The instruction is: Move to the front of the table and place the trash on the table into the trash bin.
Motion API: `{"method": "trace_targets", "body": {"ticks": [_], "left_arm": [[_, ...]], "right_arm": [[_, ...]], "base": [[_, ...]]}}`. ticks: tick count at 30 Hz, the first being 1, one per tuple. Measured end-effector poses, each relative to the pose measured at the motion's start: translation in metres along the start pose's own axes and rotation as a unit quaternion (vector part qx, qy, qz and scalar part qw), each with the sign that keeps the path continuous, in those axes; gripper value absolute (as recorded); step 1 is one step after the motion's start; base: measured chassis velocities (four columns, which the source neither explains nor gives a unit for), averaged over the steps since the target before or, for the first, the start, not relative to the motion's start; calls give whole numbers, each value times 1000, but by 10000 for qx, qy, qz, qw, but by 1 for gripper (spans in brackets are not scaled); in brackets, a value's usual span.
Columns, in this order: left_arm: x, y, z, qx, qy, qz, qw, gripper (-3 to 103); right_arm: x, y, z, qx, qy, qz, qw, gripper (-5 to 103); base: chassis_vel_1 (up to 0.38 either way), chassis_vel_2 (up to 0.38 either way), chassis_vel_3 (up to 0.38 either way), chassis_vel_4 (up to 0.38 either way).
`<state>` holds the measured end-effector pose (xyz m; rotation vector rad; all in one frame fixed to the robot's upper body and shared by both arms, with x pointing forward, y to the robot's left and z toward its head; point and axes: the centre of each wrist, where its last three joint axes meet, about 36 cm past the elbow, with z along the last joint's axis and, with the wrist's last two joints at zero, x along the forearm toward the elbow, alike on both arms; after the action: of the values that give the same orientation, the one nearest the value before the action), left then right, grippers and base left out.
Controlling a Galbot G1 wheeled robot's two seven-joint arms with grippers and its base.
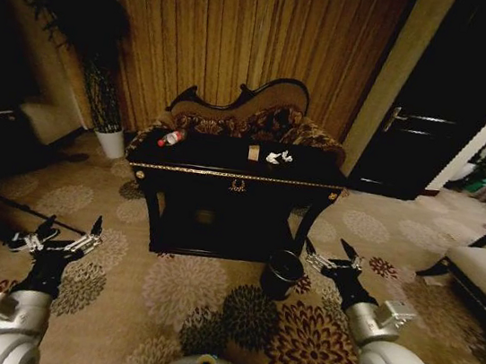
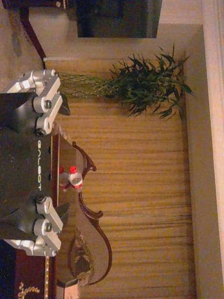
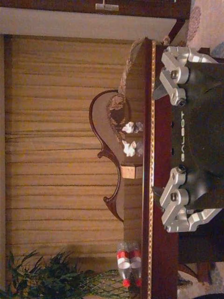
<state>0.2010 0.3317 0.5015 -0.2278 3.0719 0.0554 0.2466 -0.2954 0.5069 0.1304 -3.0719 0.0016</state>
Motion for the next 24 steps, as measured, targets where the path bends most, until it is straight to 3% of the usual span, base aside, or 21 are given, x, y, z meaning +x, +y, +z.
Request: {"method": "trace_targets", "body": {"ticks": [24], "left_arm": [[0,0,0,7,-9,2,10000,100]], "right_arm": [[-2,0,3,-27,-19,-11,10000,100]], "base": [[-192,184,187,-192]]}}
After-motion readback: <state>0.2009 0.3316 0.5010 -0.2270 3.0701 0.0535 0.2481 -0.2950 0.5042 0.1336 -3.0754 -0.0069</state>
